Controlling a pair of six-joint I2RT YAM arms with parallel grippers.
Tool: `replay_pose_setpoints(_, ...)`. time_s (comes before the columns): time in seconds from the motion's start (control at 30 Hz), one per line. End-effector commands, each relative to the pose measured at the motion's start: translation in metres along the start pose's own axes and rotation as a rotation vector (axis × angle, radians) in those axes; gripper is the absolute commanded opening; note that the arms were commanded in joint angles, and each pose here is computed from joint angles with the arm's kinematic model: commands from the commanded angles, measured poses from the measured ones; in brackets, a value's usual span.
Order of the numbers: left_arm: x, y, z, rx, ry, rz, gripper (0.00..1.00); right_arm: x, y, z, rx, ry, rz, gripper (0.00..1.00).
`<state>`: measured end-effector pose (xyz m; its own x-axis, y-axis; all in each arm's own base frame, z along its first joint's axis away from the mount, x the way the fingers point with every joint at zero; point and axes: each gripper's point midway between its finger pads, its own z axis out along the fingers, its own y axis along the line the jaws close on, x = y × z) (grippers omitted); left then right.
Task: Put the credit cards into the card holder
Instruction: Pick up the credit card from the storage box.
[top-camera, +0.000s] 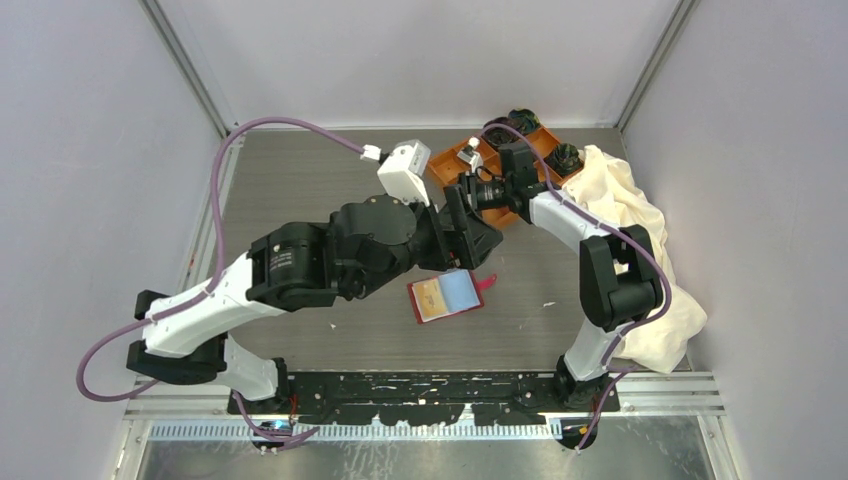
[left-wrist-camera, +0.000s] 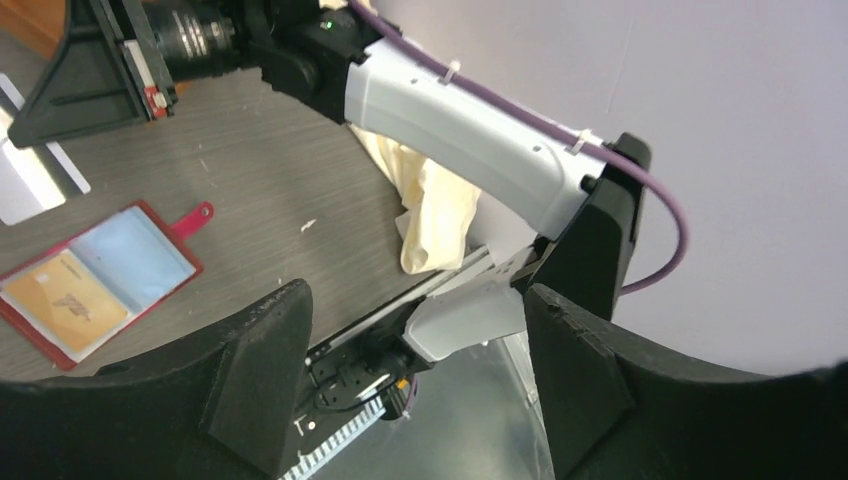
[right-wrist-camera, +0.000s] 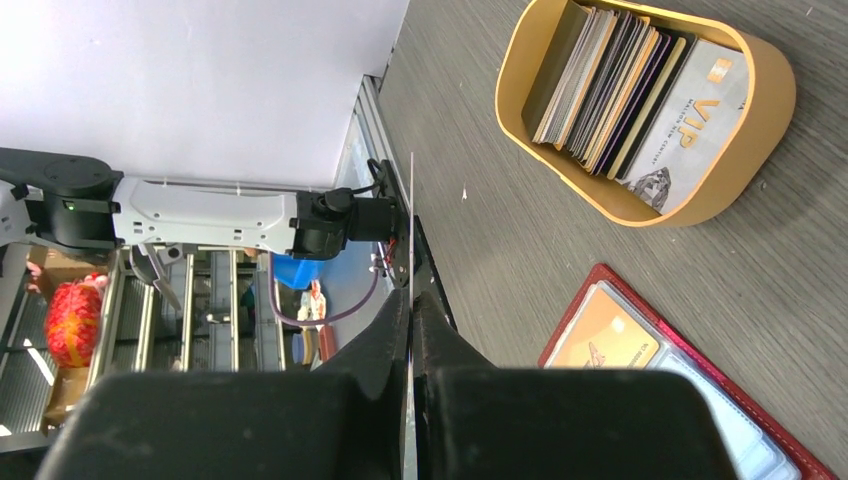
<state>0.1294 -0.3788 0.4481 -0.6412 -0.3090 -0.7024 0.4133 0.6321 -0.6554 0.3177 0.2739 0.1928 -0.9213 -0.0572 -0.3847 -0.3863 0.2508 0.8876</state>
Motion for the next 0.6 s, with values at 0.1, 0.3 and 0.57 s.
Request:
replay_pose_setpoints(0.1,-0.041,-0.016,-0.022,0.034,-0.135,-0.045,0.77,-0.005,0.027,-0.011,-0.037,-0.017,-0.097,0.01)
replay_pose_setpoints(0.3,-0.016,0.001,-0.009,0.058,-0.127,0.053,0.83,0.011,0.027,-0.015,-0.033,0.002,-0.114,0.02)
replay_pose_setpoints(0.57,0.036,0.103,-0.003,0.396,-0.241,0.057,0.89,0.027,0.031,-0.02,-0.049,-0.004,-0.186,0.02)
